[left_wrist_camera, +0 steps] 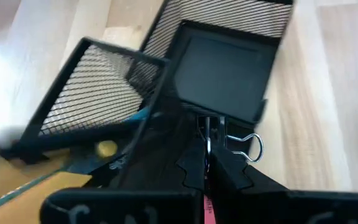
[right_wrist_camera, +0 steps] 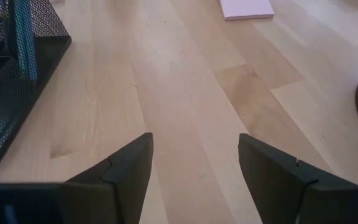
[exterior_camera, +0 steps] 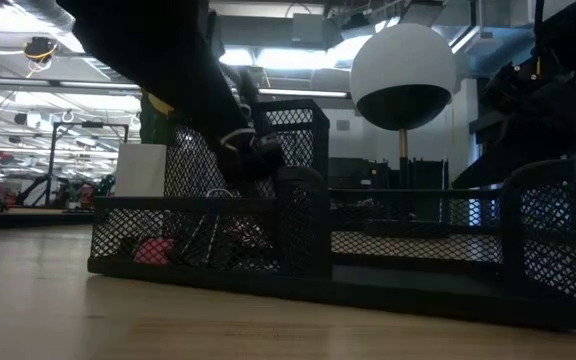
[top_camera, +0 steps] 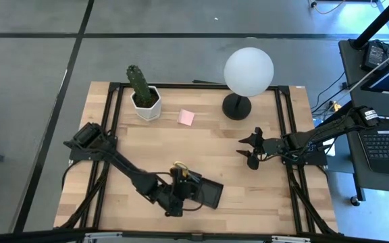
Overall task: Pick and place office supplies into organizer
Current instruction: Put the black binder clip into the mesh desk organizer
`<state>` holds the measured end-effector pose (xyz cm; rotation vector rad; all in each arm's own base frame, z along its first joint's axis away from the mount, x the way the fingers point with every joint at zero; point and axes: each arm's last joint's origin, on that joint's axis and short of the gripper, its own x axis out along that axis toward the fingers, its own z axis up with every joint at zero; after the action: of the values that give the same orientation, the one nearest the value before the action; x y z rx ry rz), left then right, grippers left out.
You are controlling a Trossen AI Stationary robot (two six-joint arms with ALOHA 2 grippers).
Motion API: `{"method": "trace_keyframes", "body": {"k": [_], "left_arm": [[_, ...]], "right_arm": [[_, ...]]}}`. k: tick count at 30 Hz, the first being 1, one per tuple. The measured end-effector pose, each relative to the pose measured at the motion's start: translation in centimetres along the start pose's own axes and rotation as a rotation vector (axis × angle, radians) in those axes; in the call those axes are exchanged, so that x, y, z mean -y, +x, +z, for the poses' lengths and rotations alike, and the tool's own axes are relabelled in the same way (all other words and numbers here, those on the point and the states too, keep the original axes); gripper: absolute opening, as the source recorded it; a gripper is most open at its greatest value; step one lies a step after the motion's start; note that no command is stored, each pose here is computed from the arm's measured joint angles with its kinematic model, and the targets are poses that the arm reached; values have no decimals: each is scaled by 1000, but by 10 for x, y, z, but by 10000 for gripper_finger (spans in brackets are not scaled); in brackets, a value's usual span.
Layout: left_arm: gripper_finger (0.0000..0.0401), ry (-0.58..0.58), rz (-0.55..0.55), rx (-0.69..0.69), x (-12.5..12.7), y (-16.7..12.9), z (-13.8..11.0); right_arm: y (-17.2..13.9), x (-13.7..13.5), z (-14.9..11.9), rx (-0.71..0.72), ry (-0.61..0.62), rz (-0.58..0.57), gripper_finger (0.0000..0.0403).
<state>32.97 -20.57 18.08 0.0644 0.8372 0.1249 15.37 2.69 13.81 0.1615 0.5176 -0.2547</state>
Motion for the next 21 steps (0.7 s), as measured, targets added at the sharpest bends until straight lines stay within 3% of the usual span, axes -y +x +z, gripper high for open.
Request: {"method": "trace_keyframes", "body": {"k": [11,21], "left_arm": [[6,-10,-23,-52,-9,5,1],[50,-15,-20,-48,-10,6,2]], "right_arm": [[0,0,0,-1,-2,0,236],[0,0,0,-1,-2,0,236]]}}
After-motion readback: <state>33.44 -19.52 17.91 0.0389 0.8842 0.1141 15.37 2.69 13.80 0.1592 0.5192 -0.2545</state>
